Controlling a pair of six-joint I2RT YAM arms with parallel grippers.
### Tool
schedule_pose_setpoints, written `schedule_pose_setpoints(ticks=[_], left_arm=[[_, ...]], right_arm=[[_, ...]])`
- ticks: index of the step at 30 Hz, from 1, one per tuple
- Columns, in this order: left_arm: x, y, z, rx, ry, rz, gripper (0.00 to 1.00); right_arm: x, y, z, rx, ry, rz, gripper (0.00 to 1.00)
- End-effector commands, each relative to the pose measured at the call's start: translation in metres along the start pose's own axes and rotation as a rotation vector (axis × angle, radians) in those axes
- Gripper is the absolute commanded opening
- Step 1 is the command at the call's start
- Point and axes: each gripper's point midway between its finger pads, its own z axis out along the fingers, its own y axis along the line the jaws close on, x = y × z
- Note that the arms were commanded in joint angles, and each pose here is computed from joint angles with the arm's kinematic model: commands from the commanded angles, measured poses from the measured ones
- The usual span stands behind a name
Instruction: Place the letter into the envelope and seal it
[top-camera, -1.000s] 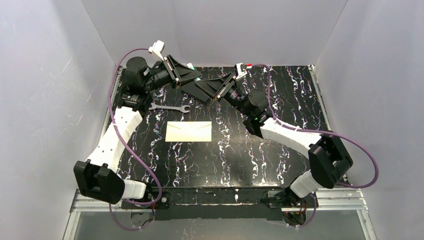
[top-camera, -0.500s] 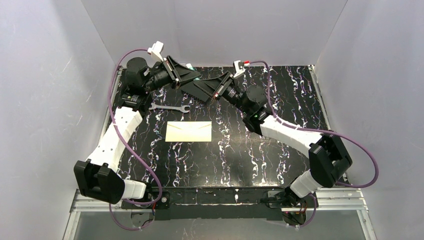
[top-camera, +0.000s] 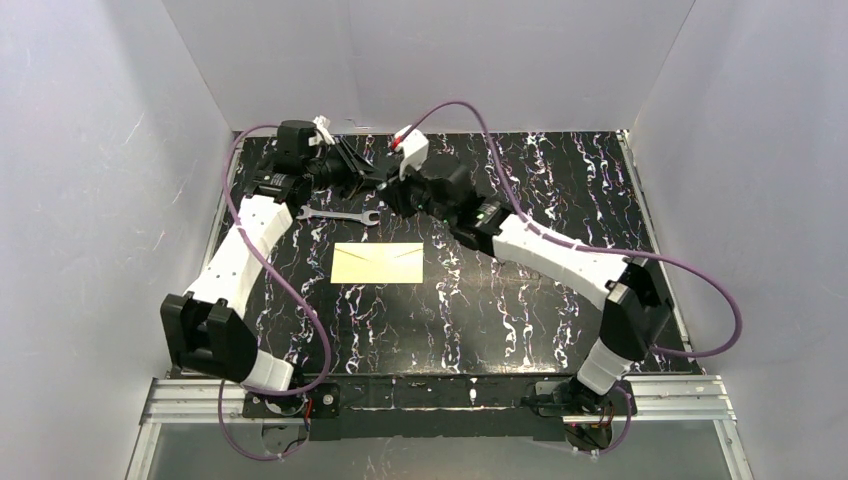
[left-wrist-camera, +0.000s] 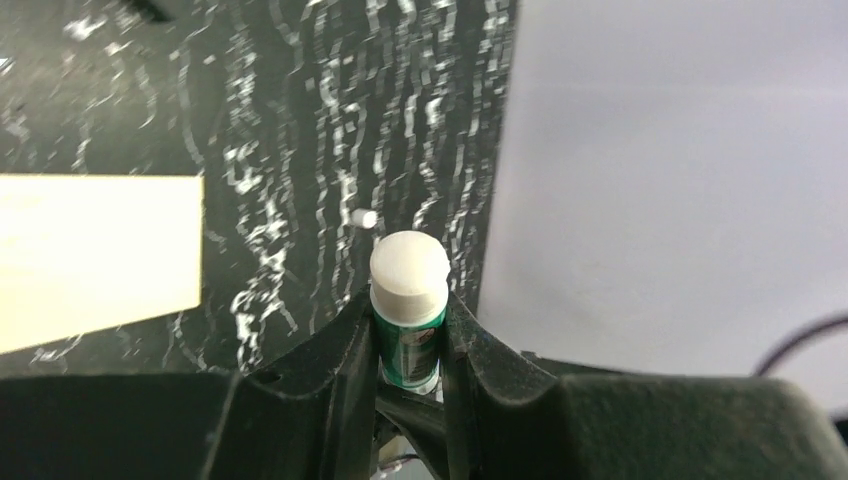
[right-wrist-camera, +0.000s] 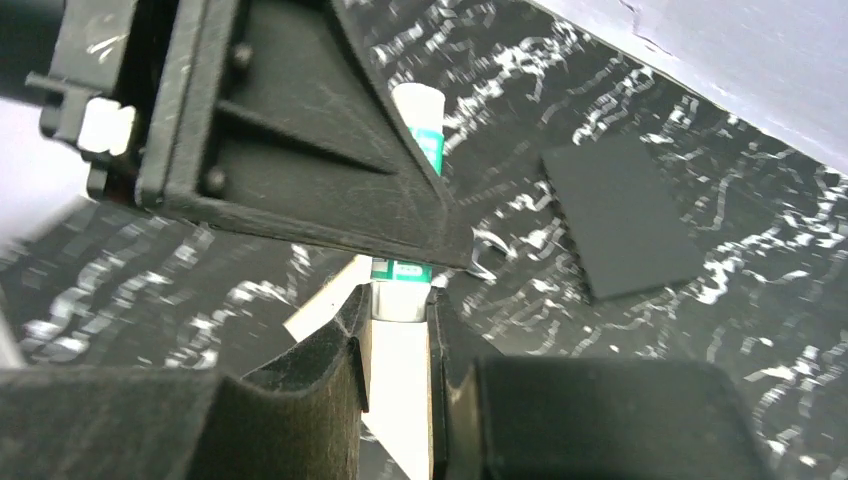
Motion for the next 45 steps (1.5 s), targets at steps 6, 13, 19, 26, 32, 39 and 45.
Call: schedule_pose_setpoints(ticks=[6, 13, 19, 26, 32, 39, 45], left_arm=[[0.010, -0.018, -0.013, 0.080, 0.067, 0.081, 0.00], [0.011, -0.082, -0.045, 0.387, 0.050, 0.270, 0.00], [0.020, -0.115, -0.070, 0.555, 0.064, 0.299, 0.00], [0.027, -0.139, -0.095, 0.646, 0.092, 0.322, 0.00], [0.029, -0.141, -0.098, 0.657, 0.098, 0.329, 0.00], [0.025, -0.142, -0.096, 0.653, 0.087, 0.323, 0.00], [0.012, -0.113, -0.072, 0.515, 0.007, 0.217, 0.00]], right_arm=[[-0.046, 0.011, -0.017, -0.033, -0.059, 0.081, 0.49], [-0.101, 0.043, -0.080, -0.258, -0.284, 0.544, 0.70], [-0.112, 0.050, -0.105, -0.369, -0.387, 0.794, 0.71], [-0.120, 0.053, -0.105, -0.430, -0.431, 0.844, 0.70], [-0.130, 0.060, -0.102, -0.491, -0.452, 0.848, 0.57], [-0.125, 0.060, -0.094, -0.477, -0.432, 0.827, 0.20], [-0.092, 0.041, -0.061, -0.268, -0.299, 0.548, 0.01]])
